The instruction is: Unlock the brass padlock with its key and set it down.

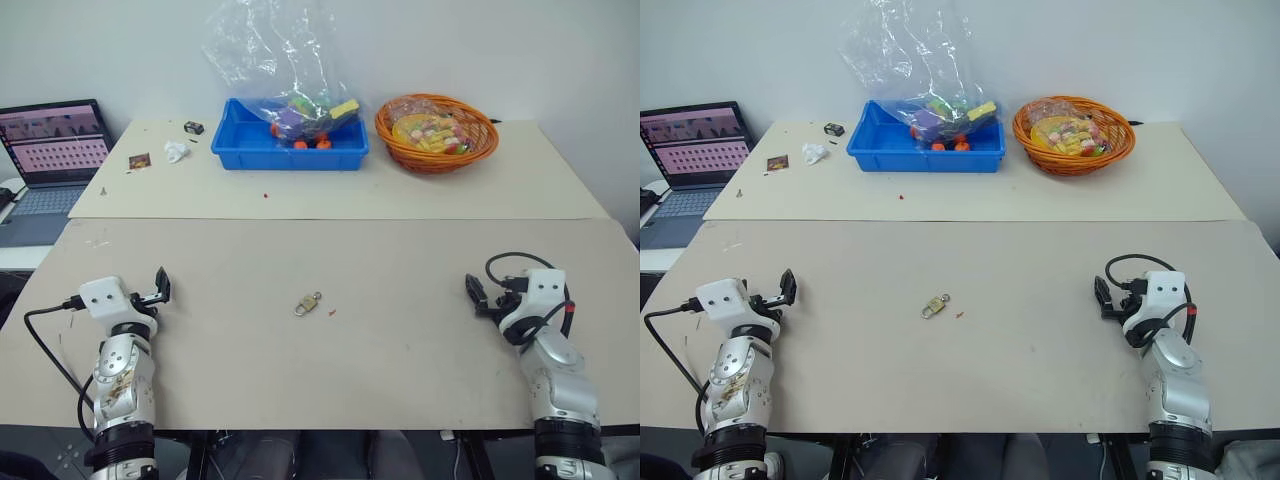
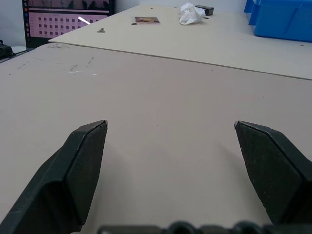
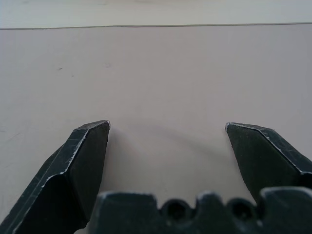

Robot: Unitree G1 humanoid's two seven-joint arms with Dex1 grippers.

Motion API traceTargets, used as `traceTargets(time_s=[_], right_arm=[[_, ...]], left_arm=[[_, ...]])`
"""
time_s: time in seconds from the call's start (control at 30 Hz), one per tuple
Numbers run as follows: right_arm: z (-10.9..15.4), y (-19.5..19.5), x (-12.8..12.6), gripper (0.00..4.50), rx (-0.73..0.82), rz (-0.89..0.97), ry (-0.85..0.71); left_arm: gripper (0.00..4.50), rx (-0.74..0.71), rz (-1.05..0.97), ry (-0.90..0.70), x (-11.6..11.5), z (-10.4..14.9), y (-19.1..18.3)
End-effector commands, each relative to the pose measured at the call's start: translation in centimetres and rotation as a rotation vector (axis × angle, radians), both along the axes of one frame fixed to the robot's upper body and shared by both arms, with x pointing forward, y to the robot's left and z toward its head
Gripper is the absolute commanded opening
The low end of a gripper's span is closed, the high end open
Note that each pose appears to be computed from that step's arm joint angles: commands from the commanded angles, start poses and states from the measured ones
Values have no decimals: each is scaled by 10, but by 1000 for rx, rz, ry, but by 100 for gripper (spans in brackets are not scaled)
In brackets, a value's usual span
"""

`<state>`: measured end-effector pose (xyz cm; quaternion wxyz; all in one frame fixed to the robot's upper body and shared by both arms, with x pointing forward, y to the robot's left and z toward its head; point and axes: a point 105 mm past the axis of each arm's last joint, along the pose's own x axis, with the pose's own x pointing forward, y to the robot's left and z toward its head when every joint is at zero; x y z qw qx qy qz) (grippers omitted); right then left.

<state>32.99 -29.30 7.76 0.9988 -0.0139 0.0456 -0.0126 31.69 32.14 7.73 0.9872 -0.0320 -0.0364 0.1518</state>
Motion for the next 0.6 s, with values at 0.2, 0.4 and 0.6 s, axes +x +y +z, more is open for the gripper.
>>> traceTargets(time_s=[0.2,0.4,0.6], right_arm=[[9,-8,2,450,24,-33,-40],[11,-8,5,450,26,-32,-42],[36,62,11,450,38,407,-13]], left_arm=[[444,70,-20,-43,8,22,-2],[444,77,-39,-40,8,24,-6],[444,164,-338,-35,11,34,-63]])
